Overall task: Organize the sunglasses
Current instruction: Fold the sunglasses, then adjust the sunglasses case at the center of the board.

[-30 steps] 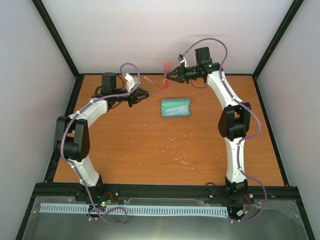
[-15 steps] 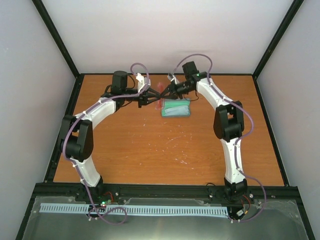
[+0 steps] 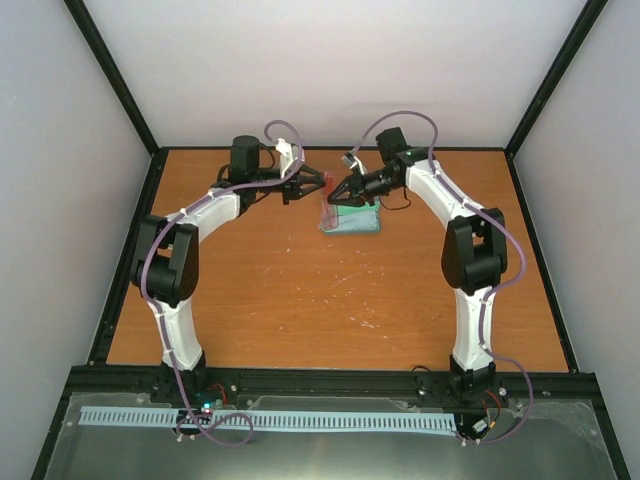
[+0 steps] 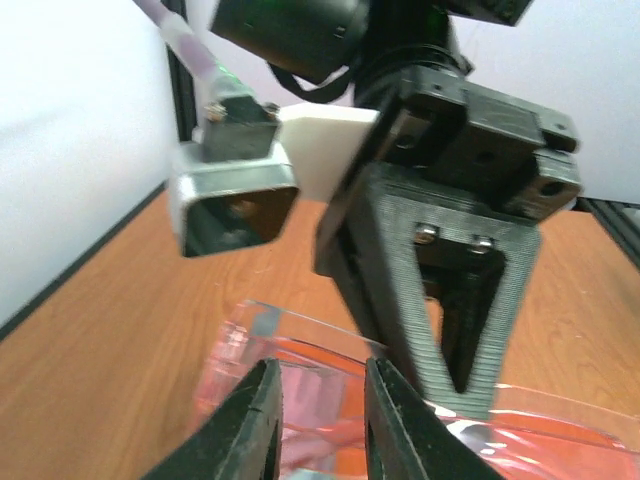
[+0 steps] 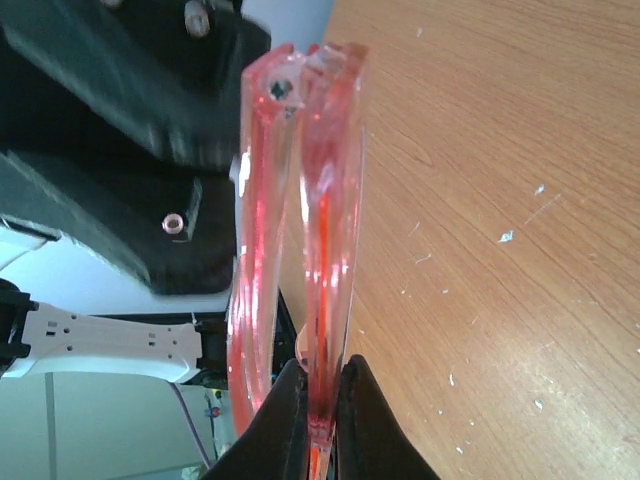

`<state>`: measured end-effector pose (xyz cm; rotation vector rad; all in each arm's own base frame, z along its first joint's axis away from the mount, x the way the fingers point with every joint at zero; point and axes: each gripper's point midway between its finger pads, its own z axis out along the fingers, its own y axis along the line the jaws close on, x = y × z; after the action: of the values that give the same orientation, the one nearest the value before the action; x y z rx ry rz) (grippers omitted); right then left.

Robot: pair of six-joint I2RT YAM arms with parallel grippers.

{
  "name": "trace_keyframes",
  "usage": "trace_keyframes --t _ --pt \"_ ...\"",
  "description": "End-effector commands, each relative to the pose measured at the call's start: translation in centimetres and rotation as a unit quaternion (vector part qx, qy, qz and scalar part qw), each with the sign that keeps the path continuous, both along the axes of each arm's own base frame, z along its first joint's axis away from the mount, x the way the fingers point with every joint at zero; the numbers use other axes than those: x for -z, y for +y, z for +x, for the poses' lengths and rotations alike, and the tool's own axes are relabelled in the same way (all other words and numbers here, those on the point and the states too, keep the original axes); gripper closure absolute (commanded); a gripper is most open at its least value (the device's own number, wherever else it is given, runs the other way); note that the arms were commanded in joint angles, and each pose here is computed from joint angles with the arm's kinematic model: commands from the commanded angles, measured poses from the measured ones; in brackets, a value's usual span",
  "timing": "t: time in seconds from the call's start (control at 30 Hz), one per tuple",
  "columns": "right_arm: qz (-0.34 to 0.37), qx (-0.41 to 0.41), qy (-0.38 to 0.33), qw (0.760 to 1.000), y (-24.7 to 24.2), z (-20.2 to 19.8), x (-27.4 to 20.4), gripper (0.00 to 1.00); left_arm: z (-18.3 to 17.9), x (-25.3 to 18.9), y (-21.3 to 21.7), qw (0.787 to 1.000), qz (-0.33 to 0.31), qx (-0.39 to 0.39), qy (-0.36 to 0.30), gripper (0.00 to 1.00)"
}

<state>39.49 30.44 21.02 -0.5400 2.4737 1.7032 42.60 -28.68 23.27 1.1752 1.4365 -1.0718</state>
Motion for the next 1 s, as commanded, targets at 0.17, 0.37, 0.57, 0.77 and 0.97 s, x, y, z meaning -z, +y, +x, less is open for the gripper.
trace_keyframes --t 0.17,0.37,0.57,0.77,0.97 --pt "-0.012 0.08 0.009 0.997 -2.9 0.7 0.7 0.97 5.5 -2.5 2.0 0.997 -0.031 -0.058 0.035 0.49" --pt "-0.021 0.18 0.001 0.984 -5.7 2.1 0.2 0.97 11.0 1.7 3.0 0.995 0.035 -0.082 0.033 0.73" --pt "-0.045 0.304 0.038 0.951 -8.9 3.1 2.8 0.97 14.1 8.8 3.1 0.986 0.108 -0.094 0.081 0.79" --pt "-0.072 0.393 0.063 0.915 -11.6 3.2 5.4 0.97 12.6 13.8 2.6 0.975 0.184 -0.094 0.083 0.75" --pt "-0.091 0.418 0.068 0.901 -12.5 3.8 6.5 0.97 11.9 14.9 1.5 0.973 0.189 -0.091 0.096 0.73"
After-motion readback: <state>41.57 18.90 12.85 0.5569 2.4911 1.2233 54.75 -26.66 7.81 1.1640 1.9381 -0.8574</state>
